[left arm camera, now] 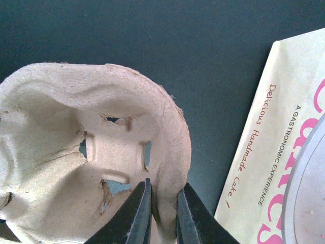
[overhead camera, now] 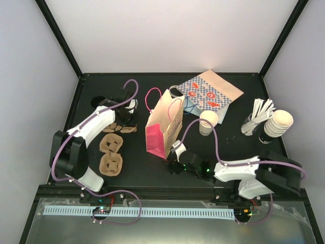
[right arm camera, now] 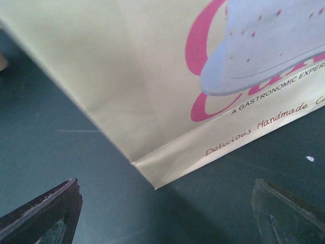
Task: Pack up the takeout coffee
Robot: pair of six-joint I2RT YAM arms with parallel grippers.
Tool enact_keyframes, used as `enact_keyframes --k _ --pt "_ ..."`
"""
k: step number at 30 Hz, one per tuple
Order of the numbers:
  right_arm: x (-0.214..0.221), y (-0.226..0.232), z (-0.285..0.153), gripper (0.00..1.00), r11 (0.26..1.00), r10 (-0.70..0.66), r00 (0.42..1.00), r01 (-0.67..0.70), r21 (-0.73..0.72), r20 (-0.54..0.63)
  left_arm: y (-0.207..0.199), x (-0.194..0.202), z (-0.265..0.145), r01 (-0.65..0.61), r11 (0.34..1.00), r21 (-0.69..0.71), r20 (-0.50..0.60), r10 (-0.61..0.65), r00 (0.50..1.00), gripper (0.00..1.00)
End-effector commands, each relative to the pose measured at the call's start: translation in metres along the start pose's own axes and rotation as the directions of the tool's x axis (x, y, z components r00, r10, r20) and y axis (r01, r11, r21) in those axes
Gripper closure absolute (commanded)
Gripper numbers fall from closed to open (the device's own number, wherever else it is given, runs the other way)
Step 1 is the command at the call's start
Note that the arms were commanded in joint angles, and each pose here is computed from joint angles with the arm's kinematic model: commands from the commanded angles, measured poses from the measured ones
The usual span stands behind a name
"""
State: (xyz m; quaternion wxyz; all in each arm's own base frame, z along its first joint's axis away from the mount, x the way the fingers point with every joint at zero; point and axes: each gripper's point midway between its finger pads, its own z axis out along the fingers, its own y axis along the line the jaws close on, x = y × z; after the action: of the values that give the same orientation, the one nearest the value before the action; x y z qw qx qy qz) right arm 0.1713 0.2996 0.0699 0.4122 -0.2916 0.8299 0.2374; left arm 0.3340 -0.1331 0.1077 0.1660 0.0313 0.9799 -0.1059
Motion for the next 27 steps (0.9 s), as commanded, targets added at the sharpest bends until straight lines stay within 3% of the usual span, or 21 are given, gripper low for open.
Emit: enact_keyframes --k 1,10,19,27 --pt "-0.034 0.002 0.017 0.06 0.996 0.064 0.990 -0.070 0.048 0.128 -0.008 -0.003 -0.011 -0.027 0.999 0.044 0.028 0.025 0.999 0.86" --pt "-0.024 -0.031 0.030 0.02 0.968 0.090 0.990 -0.113 0.225 0.112 -0.003 0.001 -0.012 -0.032 0.999 0.037 0.027 0.031 0.999 0.86" --pt "-0.021 -0.095 0.017 0.03 0.905 0.144 0.984 -0.174 0.389 0.107 -0.002 0.005 -0.007 -0.027 0.999 0.045 0.016 0.026 1.000 0.86" --pt "-0.018 -0.123 0.005 0.03 0.873 0.178 0.978 -0.210 0.441 0.112 -0.004 0.005 -0.005 -0.025 0.998 0.054 0.014 0.025 1.000 0.86"
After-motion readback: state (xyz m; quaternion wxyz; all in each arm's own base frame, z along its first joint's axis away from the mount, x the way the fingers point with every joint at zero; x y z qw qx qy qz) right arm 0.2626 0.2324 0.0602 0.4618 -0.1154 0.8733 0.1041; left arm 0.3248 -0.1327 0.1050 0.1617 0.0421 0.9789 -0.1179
